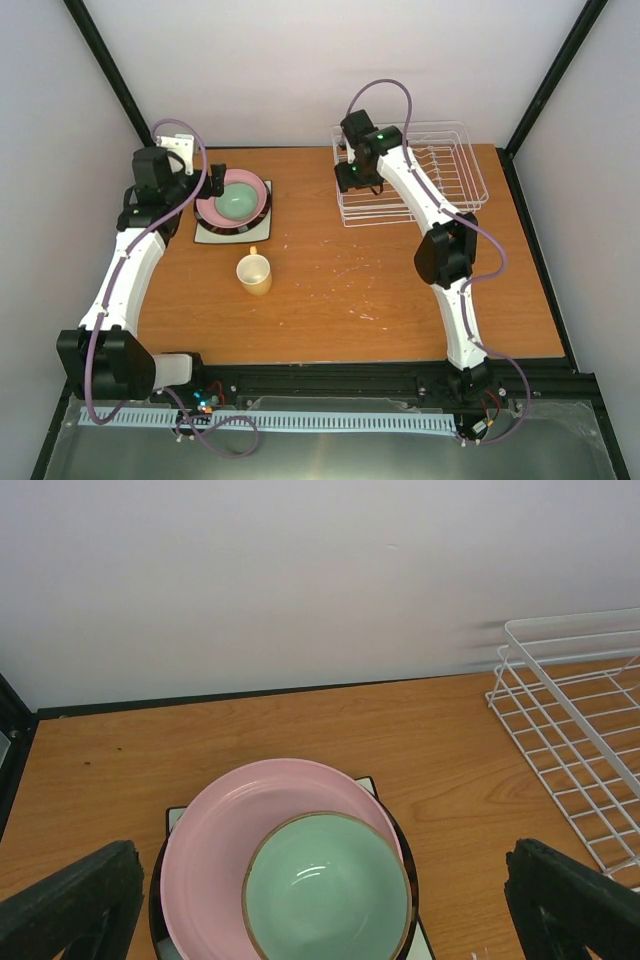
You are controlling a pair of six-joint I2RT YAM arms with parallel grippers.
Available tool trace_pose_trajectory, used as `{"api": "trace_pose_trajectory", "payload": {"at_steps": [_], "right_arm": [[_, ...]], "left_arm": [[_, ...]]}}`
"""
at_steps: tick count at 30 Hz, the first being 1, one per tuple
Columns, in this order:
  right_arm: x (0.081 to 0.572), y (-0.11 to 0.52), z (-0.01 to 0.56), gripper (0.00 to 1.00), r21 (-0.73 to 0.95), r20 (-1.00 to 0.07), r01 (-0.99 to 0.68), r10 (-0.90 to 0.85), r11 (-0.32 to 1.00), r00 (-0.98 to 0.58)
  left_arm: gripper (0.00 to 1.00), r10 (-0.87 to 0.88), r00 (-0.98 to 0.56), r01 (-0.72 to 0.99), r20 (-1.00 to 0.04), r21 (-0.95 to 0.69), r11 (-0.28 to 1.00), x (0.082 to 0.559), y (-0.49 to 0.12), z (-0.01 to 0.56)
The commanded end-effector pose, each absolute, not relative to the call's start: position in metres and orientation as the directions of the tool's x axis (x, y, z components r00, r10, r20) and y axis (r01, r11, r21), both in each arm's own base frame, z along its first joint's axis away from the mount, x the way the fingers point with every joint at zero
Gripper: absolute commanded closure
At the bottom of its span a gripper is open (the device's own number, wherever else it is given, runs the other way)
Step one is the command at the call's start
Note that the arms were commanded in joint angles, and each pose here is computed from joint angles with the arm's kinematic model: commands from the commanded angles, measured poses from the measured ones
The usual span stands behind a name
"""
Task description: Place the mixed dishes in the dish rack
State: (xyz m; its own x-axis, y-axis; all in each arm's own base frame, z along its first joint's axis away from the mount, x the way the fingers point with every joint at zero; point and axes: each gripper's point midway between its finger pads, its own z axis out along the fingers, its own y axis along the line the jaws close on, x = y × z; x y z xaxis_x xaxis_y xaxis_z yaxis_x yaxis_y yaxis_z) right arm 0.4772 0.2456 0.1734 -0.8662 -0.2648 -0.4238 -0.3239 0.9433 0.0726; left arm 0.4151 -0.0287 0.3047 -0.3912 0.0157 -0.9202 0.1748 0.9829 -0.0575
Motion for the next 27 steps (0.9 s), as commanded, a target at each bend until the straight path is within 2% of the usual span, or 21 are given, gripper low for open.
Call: {"api": "trace_pose_trajectory", "payload": {"at_steps": [1,6,16,18,20,22,23,27], "right_arm": [[0.482,0.267,0.175,0.35,0.086,-0.461,-0.372,-0.295,0.924,-0.837],[0.490,0.289,0.161,0.37,0.143,-0.465,-0.412,-0.307,0.900,-0.831],[0.487,0.295,0.118,0.40,0.105,-0.391,-0.431,-0.361,0.896,-0.846],[0.488,0.295,0.115,0.51,0.099,-0.391,-0.432,-0.364,0.897,-0.845],[0.488,0.296,0.117,0.70,0.096,-0.395,-0.436,-0.368,0.895,-0.842],[0.487,0.296,0.119,0.94,0.085,-0.396,-0.440,-0.375,0.894,-0.838],[0.485,0.295,0.121,0.97,0.080,-0.395,-0.442,-0.378,0.894,-0.837],[0.465,0.298,0.126,0.97,0.078,-0.368,-0.473,-0.416,0.878,-0.832]], "left_arm": [[0.01,0.025,-0.383,0.180,-0.923,-0.048,0.983,0.414,-0.029,0.307],[0.01,0.020,-0.384,0.182,-0.923,-0.054,0.982,0.412,-0.030,0.303],[0.01,0.027,-0.400,0.159,-0.916,-0.040,0.987,0.412,-0.025,0.294],[0.01,0.029,-0.403,0.159,-0.915,-0.038,0.987,0.412,-0.025,0.292],[0.01,0.029,-0.407,0.158,-0.913,-0.039,0.987,0.412,-0.025,0.289],[0.01,0.027,-0.414,0.156,-0.910,-0.041,0.987,0.413,-0.025,0.286],[0.01,0.028,-0.417,0.158,-0.909,-0.042,0.987,0.414,-0.025,0.284],[0.01,0.022,-0.426,0.156,-0.905,-0.050,0.986,0.416,-0.025,0.280]]}}
